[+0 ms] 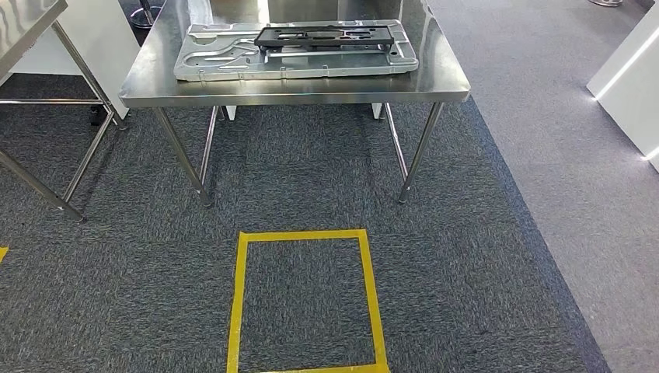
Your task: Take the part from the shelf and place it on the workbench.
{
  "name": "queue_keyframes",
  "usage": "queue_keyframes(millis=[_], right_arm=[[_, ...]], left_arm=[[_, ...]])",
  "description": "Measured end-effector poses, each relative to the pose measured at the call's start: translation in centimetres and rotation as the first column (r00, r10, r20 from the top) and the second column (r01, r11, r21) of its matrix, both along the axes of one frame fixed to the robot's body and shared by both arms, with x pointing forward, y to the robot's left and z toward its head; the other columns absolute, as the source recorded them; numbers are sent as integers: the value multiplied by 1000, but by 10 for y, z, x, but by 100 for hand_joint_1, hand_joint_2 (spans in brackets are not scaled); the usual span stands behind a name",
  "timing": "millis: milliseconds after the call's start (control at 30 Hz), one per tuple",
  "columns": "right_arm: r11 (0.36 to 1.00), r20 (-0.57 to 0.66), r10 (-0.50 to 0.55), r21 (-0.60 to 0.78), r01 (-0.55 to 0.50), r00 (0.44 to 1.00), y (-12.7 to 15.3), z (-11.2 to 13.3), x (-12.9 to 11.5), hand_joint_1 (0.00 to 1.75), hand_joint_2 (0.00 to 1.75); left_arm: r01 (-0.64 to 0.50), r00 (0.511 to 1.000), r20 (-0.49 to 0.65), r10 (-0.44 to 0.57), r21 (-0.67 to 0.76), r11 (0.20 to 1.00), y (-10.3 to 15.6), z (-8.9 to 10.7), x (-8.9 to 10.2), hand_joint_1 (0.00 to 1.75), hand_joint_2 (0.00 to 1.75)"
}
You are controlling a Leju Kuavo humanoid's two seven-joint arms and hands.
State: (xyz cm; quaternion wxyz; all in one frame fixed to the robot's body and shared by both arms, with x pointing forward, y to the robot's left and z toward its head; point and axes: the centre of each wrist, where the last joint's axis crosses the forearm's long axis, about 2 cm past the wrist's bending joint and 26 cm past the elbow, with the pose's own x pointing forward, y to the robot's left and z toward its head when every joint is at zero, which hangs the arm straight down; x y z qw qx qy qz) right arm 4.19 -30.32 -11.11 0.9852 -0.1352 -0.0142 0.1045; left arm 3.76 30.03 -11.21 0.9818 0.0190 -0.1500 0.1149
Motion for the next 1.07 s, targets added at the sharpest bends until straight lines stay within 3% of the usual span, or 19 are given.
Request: queue_keyframes(millis=[133,167,267,300,567,700,767,833,900,967,1067], right_arm=[[1000,-13,-3,0,3,1000,1,0,-1,0,175],[1000,-14,-3,0,3,1000,1,0,-1,0,131],[1000,-12,-3,-1,3,1000,0,0,0,0,131],[1000,-12,-3,-1,3,1000,0,0,0,0,175],[1000,7,-8,-3,8,1000,1,0,-1,0,175],[1000,10,-11,6,11,1000,1,0,-1,0,175],[1000,11,-13,5,13,1000,0,0,-1,0,175],[1000,14,-16,2,16,1000,-2,0,0,0,87],[1000,19,-21,5,21,1000,-2,0,-1,0,87],[1000,29,-28,10,28,999,-1,0,-1,0,175],[999,47,-42,13,41,998,-1,0,-1,0,175]], left_arm=[[0,1000,-10,0,0,1000,1,0,0,0,0],[0,1000,-11,0,0,1000,1,0,0,0,0],[0,1000,-10,0,-1,1000,0,0,0,0,0],[0,1000,-10,0,-1,1000,0,0,0,0,0],[0,1000,-13,1,9,1000,2,0,0,0,0],[-1,1000,-15,1,10,1000,2,0,-1,0,175],[0,1000,-14,0,10,1000,1,0,0,0,175],[2,1000,-13,-2,9,1000,1,0,0,0,175],[4,1000,-14,-4,11,1000,1,0,0,0,175],[4,1000,-16,-4,18,1000,1,0,0,0,175],[3,1000,-17,-3,28,1000,1,0,1,0,175]])
